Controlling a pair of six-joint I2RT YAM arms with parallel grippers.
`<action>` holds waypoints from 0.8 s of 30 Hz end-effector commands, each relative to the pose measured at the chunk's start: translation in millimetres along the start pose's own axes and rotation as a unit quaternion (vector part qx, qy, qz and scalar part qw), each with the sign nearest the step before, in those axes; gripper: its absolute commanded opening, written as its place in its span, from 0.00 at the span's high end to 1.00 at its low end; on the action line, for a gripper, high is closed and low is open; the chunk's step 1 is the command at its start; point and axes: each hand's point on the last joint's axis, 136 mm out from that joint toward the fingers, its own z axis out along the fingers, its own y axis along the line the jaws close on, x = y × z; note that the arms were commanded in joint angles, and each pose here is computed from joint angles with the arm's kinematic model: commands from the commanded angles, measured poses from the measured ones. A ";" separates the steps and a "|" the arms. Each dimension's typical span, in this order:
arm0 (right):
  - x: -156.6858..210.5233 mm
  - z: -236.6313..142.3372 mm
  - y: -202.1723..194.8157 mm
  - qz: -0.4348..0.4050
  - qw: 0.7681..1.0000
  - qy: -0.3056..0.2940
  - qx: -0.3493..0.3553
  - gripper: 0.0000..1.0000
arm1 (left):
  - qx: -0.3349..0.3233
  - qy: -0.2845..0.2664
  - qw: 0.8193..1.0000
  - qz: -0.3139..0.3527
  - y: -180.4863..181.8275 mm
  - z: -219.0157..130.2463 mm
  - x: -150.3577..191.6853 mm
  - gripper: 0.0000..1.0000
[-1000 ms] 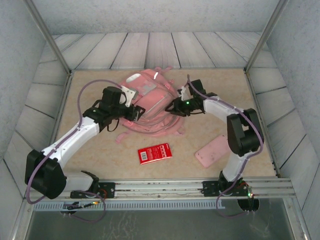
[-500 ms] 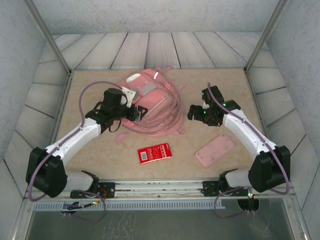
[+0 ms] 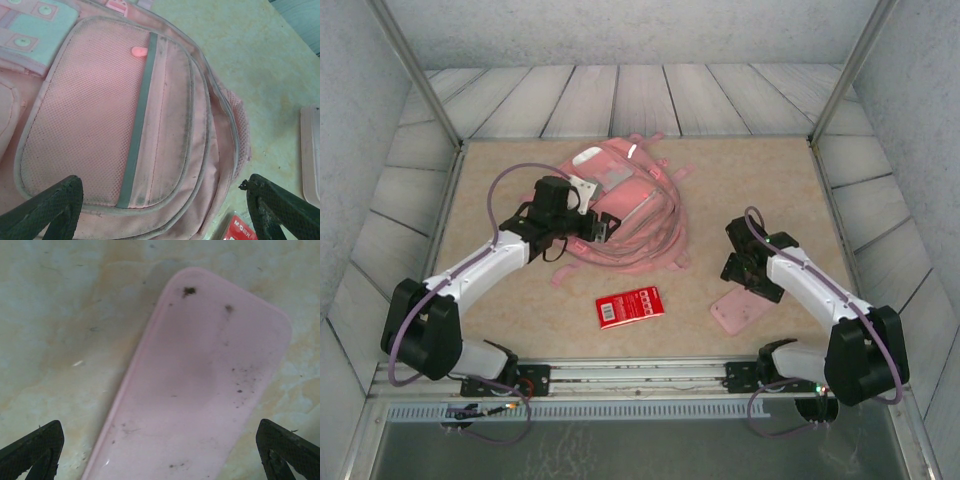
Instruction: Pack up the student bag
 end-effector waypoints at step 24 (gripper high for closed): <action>37.6 53.1 4.9 0.092 0.994 0.052 -0.032 0.00 | 0.021 0.010 1.000 -0.012 -2.4 8.4 -1.6 0.12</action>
